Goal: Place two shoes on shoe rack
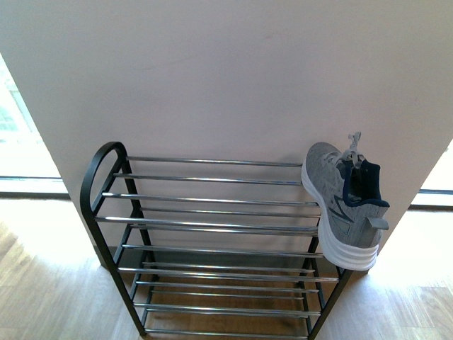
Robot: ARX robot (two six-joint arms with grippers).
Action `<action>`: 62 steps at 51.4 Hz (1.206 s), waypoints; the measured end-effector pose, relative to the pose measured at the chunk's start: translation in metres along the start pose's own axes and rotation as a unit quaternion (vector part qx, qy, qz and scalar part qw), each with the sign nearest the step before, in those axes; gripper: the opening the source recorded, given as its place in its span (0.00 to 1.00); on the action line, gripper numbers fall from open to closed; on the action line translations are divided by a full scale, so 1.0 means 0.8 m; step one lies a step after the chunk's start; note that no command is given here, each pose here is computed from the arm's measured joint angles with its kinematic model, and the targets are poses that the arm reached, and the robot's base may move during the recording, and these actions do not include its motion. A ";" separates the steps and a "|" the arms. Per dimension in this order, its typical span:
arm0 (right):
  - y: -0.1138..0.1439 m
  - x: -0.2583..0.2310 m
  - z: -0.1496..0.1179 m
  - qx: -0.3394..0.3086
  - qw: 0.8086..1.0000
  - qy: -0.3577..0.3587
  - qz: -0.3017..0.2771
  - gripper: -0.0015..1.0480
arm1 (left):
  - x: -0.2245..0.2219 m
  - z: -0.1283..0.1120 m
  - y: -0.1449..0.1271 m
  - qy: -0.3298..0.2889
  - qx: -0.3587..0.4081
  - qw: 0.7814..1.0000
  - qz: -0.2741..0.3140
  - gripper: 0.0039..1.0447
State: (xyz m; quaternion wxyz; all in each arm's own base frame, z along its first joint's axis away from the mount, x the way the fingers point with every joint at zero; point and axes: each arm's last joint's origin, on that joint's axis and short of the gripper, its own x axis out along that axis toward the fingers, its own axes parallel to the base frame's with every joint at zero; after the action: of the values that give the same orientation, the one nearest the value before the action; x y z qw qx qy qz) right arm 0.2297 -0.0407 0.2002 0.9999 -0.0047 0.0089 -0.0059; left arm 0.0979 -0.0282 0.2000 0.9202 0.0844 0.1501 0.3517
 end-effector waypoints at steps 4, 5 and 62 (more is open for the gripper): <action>0.009 -0.015 -0.005 0.000 1.000 -0.003 0.002 0.02 | 0.000 0.000 0.000 0.000 0.000 1.000 0.000 0.01; 0.011 -0.019 -0.006 0.000 1.000 -0.003 0.003 0.02 | 0.000 0.000 0.000 0.000 0.000 1.000 0.000 0.01; 0.049 -0.125 -0.038 -0.001 1.000 -0.016 0.004 0.02 | 0.000 0.000 0.000 0.000 0.000 1.000 0.000 0.01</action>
State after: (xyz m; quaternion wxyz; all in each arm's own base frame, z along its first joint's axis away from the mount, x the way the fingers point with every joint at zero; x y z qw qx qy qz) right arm 0.1297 -0.0005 0.1713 1.0000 -0.0053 -0.0068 -0.0019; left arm 0.0980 -0.0282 0.2000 0.9202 0.0842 0.1499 0.3517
